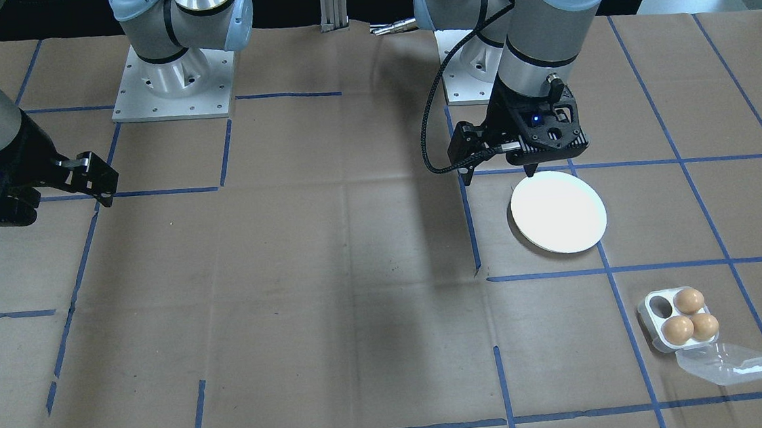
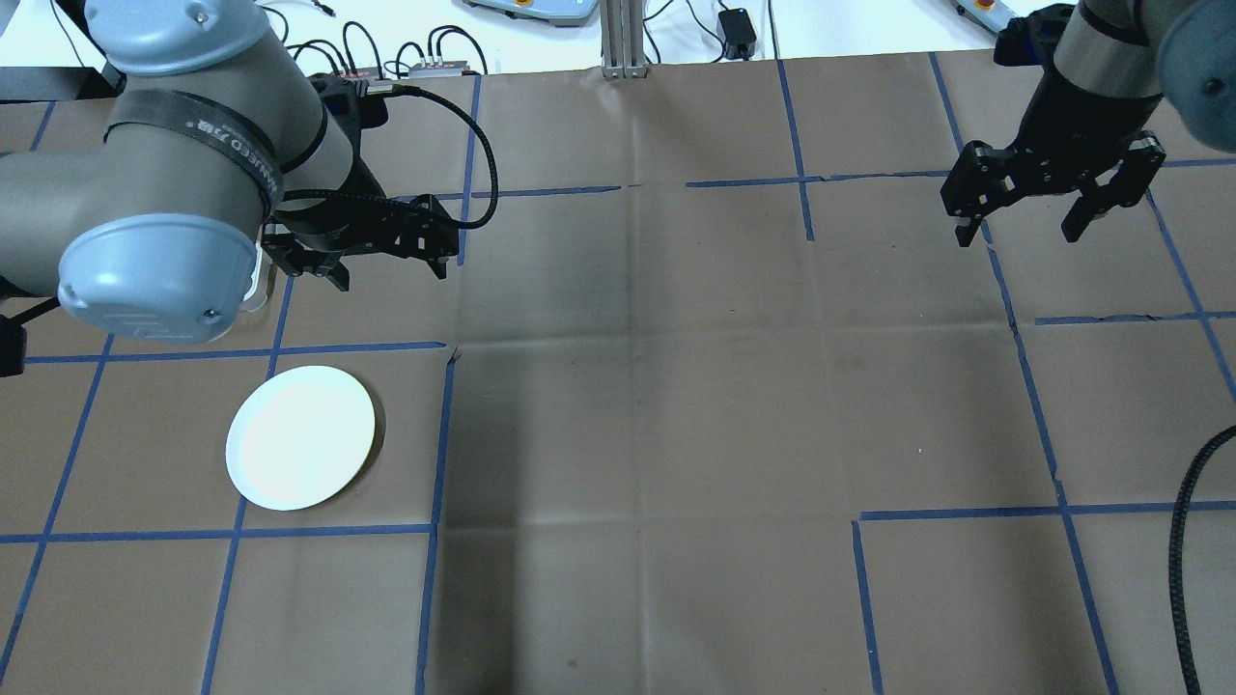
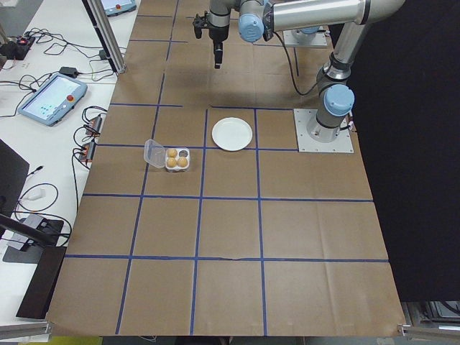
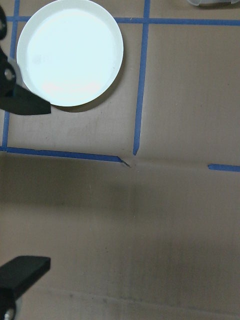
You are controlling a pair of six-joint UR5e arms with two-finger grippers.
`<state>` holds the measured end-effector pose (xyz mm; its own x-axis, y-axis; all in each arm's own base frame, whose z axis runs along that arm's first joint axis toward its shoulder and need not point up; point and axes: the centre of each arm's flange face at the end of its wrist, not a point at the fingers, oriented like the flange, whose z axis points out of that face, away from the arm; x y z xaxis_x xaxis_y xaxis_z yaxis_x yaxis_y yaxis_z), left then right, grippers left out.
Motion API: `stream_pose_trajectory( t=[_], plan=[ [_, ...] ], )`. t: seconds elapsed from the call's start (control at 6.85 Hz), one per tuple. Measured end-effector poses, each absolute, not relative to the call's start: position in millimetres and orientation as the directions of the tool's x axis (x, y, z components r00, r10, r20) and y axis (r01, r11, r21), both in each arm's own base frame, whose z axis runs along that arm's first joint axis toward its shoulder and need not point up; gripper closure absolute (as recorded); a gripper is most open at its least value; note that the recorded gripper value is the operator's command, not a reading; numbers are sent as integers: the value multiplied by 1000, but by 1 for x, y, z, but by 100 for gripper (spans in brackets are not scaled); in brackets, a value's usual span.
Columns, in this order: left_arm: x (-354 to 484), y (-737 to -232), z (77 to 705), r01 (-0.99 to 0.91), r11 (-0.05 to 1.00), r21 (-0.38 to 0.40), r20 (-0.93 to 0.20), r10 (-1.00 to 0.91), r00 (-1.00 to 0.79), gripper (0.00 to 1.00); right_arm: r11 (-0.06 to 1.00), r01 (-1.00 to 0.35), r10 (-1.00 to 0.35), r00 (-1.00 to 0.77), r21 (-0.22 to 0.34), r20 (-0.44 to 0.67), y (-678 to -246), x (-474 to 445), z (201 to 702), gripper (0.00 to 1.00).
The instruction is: Place egg on plate
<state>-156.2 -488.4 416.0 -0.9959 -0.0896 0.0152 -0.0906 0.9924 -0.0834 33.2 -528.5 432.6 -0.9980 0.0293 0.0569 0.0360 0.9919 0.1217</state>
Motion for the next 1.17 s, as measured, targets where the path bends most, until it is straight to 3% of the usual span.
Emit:
stream_pose_trajectory(
  t=[1.17],
  plan=[
    [-151, -479, 404, -97, 993, -64, 15, -96, -995, 1, 992, 36, 29, -998, 122, 57, -528, 33, 433, 0]
  ],
)
